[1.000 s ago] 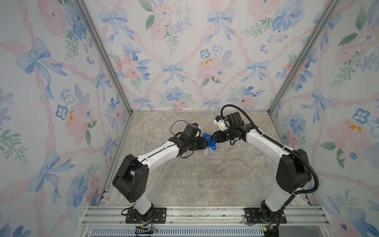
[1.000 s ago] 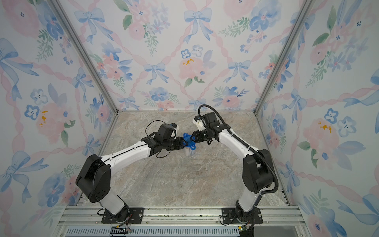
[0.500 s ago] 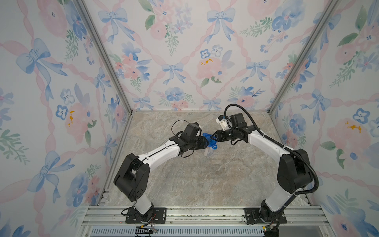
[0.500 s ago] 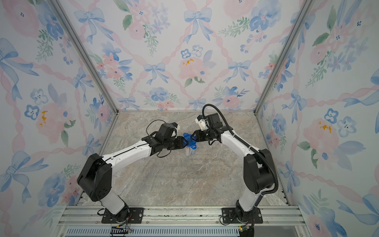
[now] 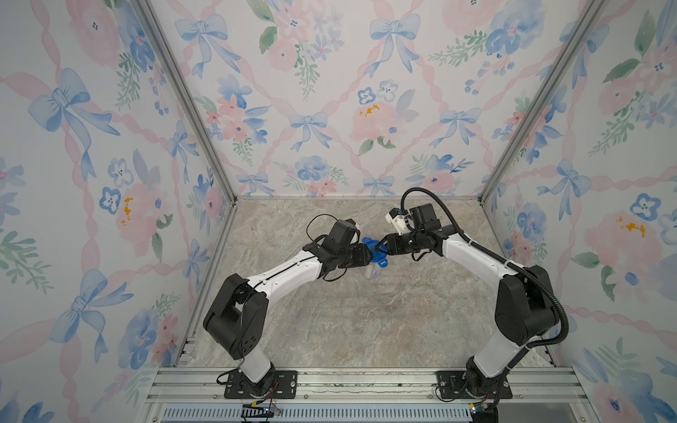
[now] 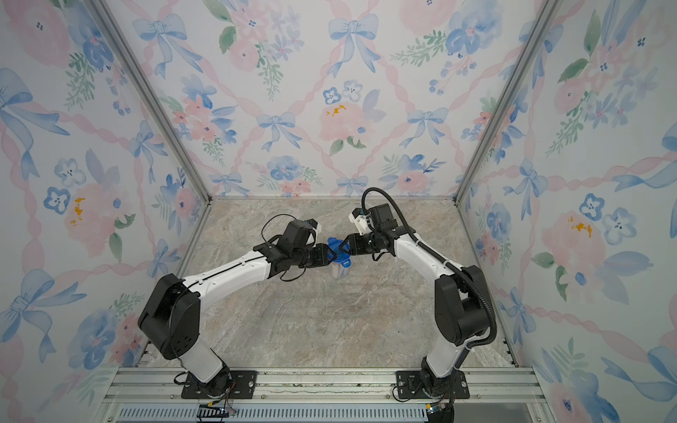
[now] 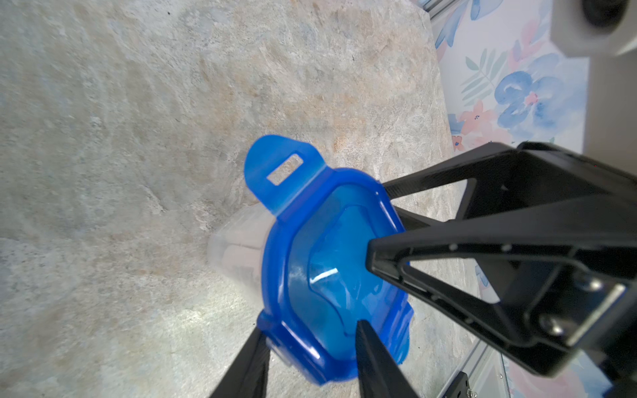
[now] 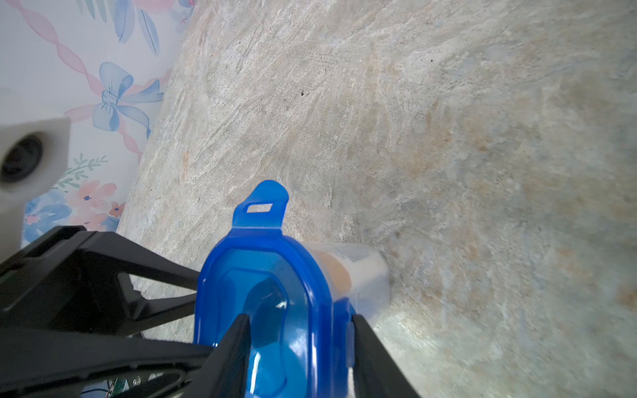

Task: Pack away toiletry kits
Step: Close the fastener on the container.

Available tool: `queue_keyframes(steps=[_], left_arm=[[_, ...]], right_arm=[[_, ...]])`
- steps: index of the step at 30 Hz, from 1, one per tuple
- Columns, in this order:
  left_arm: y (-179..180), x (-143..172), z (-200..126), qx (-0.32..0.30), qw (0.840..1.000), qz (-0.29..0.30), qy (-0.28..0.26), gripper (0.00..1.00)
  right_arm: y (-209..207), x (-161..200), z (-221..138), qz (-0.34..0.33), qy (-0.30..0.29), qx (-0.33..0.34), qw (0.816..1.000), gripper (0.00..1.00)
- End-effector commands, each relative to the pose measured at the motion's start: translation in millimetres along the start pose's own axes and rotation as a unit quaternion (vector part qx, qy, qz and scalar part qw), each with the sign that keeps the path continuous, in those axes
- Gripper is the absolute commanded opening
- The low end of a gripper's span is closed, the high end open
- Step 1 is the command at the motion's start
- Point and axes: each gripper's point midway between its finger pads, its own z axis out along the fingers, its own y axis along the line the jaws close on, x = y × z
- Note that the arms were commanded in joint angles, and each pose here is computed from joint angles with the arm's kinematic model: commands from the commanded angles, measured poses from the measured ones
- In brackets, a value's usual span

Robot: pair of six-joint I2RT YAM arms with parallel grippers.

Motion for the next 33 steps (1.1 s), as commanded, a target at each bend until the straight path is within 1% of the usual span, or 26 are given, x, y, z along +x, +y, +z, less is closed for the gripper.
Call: queue_keyframes(steps=[1, 3, 4, 5, 7, 8, 9, 10, 11, 15, 18, 21, 22, 24, 25, 26, 27, 28, 29, 30, 33], left_arm=[[13, 12, 11, -0.018, 1.0, 0.006, 0.018, 0.42], [15, 11, 11, -0.02, 1.0, 0.007, 0.016, 0.41], [16, 10, 10, -0.02, 1.0, 0.007, 0.015, 0.42], [16, 8, 8, -0.019, 1.0, 0.006, 0.014, 0.45], [14, 5, 5, -0.014, 1.0, 0.008, 0.01, 0.54], [12, 3, 2, -0.009, 1.0, 0.01, 0.009, 0.62], [10, 2, 1, -0.004, 1.0, 0.011, 0.008, 0.7], [9, 0, -1, -0.002, 1.0, 0.012, 0.006, 0.74], [8, 0, -3, 0.0, 1.0, 0.013, 0.005, 0.77], [7, -6, -13, 0.01, 1.0, 0.015, -0.002, 0.85], [7, -18, -30, 0.018, 0.999, 0.019, -0.022, 0.85], [19, -48, -47, 0.017, 0.998, 0.022, -0.056, 0.79], [21, -57, -47, 0.016, 0.998, 0.029, -0.06, 0.74], [28, -72, -33, 0.014, 0.998, 0.039, -0.053, 0.62], [26, -77, -25, 0.019, 0.998, 0.047, -0.047, 0.58], [22, -81, -15, 0.029, 0.997, 0.054, -0.039, 0.56], [13, -84, -7, 0.046, 0.996, 0.064, -0.031, 0.57], [4, -86, -1, 0.061, 0.995, 0.079, -0.024, 0.61], [-5, -87, 4, 0.072, 0.993, 0.093, -0.018, 0.69], [-11, -88, 7, 0.076, 0.991, 0.108, -0.014, 0.74], [-25, -83, 17, 0.069, 0.984, 0.161, 0.003, 0.76]], right_arm=[[4, 33, 8, 0.018, 0.058, -0.01, 0.998, 0.46], [-4, 34, 2, 0.018, 0.055, 0.009, 0.998, 0.48], [-8, 34, -1, 0.016, 0.052, 0.021, 0.998, 0.53], [-13, 33, -7, 0.016, 0.046, 0.035, 0.998, 0.56], [-19, 29, -16, 0.015, 0.032, 0.05, 0.998, 0.61], [-23, 27, -19, 0.018, 0.028, 0.054, 0.998, 0.64], [-19, 18, -30, 0.009, 0.009, 0.053, 0.998, 0.68], [-17, 13, -34, 0.004, 0.002, 0.053, 0.999, 0.7], [-14, 8, -38, -0.004, -0.005, 0.051, 0.999, 0.73], [0, -3, -46, -0.025, -0.022, 0.039, 0.999, 0.83], [6, 6, -54, -0.044, -0.015, 0.06, 0.997, 0.85], [9, 33, -64, -0.064, 0.006, 0.104, 0.993, 0.84], [9, 42, -66, -0.066, 0.012, 0.112, 0.991, 0.84], [7, 56, -66, -0.061, 0.019, 0.115, 0.991, 0.83], [6, 61, -65, -0.061, 0.022, 0.113, 0.991, 0.82], [7, 62, -63, -0.062, 0.024, 0.109, 0.992, 0.79], [9, 62, -61, -0.065, 0.022, 0.104, 0.992, 0.76], [11, 60, -60, -0.07, 0.018, 0.102, 0.992, 0.74], [12, 58, -59, -0.075, 0.016, 0.101, 0.992, 0.73], [12, 57, -57, -0.078, 0.017, 0.101, 0.992, 0.72], [6, 55, -48, -0.085, 0.028, 0.105, 0.99, 0.72]])
